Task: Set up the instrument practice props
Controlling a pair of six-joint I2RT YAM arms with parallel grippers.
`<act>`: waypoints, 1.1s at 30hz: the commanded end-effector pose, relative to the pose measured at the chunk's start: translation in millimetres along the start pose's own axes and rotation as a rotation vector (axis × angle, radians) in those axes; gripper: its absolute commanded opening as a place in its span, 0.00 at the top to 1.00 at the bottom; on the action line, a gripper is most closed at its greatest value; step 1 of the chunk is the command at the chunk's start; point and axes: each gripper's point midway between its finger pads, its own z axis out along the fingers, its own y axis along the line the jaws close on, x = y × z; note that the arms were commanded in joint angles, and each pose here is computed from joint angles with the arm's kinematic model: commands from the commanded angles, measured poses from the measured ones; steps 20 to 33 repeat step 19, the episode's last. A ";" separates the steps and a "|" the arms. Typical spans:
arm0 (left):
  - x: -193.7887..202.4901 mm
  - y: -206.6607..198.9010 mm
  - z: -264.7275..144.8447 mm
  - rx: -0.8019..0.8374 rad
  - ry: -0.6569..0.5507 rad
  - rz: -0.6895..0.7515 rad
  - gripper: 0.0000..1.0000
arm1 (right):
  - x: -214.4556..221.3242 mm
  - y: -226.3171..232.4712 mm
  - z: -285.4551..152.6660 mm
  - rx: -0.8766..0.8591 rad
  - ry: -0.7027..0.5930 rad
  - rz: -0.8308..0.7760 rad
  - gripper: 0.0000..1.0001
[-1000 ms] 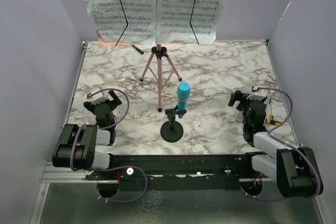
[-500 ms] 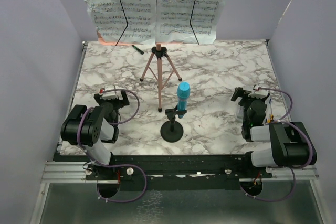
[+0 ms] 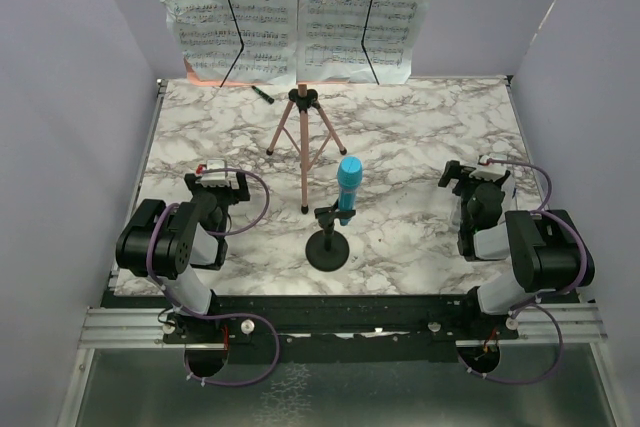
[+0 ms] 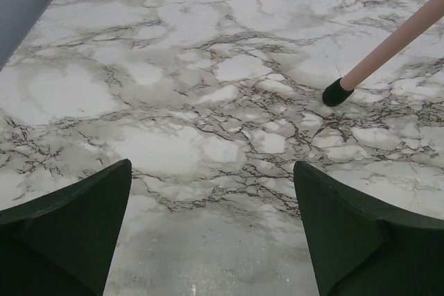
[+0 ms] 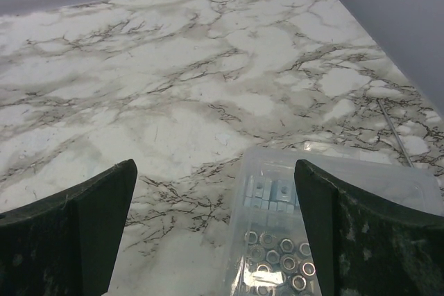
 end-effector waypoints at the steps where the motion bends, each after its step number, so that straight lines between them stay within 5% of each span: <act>1: -1.0 -1.6 7.9 0.000 0.017 0.005 0.01 | 1.0 -5.2 1.1 0.022 0.002 -0.009 0.00; 33: 3.2 8.3 15.6 -0.065 0.052 -0.008 0.01 | 1.3 -5.4 1.1 0.022 0.004 -0.006 0.00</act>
